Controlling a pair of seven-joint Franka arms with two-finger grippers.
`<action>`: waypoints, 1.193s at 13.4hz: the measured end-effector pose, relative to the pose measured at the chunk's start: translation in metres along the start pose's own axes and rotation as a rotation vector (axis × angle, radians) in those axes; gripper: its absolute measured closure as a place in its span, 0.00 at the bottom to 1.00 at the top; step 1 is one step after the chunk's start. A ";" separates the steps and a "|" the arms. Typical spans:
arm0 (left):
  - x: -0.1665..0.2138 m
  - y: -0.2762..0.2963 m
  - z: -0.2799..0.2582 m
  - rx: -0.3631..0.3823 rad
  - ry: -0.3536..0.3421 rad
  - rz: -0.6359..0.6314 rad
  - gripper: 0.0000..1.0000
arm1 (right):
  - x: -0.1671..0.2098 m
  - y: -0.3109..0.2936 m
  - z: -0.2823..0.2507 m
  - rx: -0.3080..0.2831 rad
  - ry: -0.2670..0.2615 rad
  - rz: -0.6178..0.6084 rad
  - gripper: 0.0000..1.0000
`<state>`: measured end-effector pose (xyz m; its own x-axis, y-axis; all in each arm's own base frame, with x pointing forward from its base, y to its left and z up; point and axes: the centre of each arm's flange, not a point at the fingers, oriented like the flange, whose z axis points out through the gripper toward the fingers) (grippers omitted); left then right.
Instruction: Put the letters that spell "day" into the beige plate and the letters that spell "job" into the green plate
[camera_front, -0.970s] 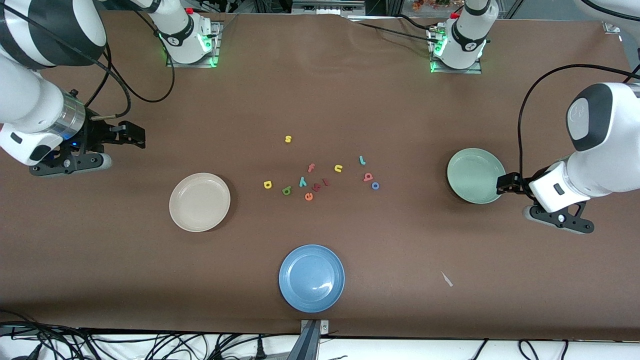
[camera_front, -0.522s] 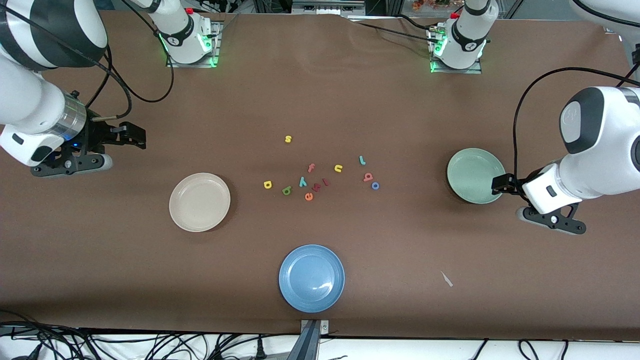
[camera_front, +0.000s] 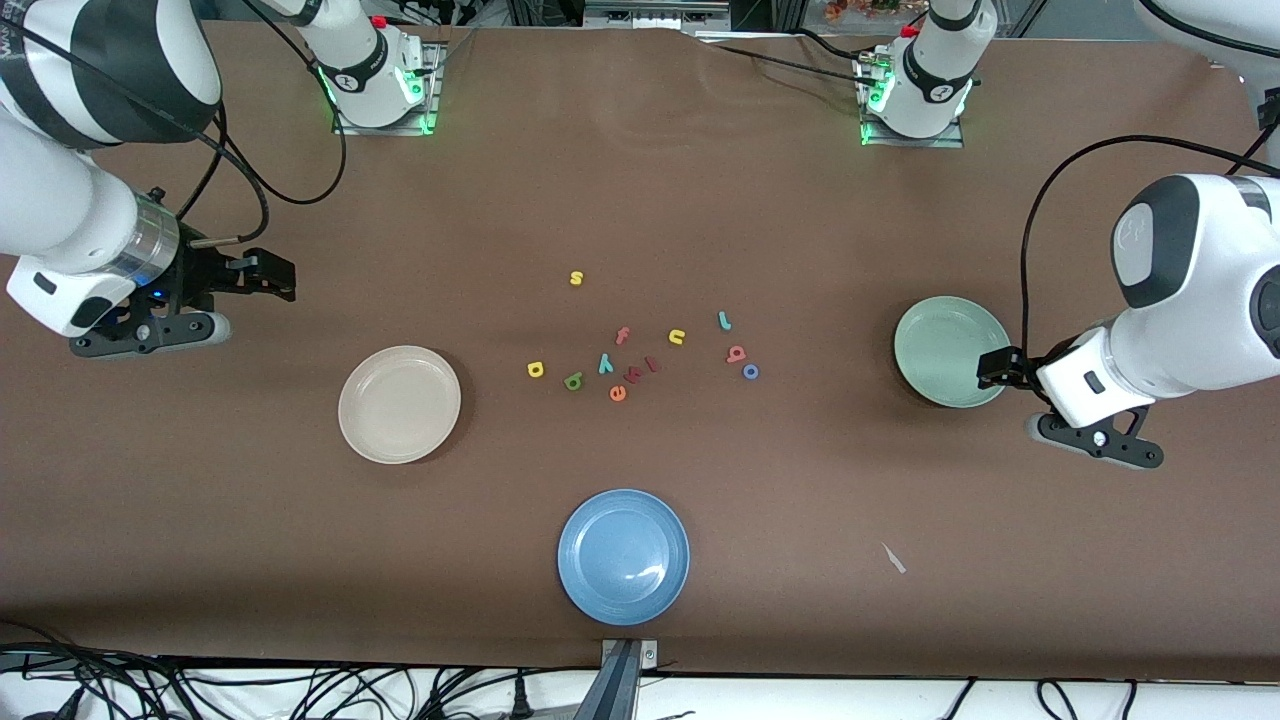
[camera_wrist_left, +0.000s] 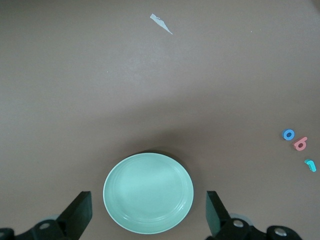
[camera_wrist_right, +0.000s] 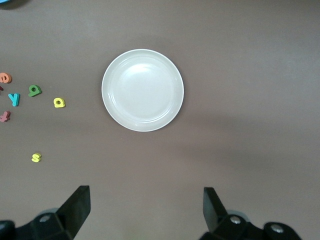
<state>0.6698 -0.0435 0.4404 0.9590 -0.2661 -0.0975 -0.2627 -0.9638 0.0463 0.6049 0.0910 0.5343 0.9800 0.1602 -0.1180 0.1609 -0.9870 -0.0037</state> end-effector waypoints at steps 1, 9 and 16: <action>0.000 0.000 0.000 0.000 0.000 -0.004 0.00 | 0.000 0.000 0.000 0.000 0.000 0.000 0.00; -0.002 -0.006 0.003 -0.004 -0.006 -0.027 0.00 | 0.002 -0.005 0.006 0.038 0.004 -0.001 0.00; -0.003 0.065 0.081 -0.039 -0.161 -0.268 0.00 | 0.028 -0.104 0.051 0.086 0.017 0.061 0.00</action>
<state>0.6416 -0.1066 0.3633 0.9635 -0.0056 -0.2676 0.0041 -0.9994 0.0354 0.6098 0.1975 0.4811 0.9896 0.0989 -0.1041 0.0905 -0.9925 -0.0823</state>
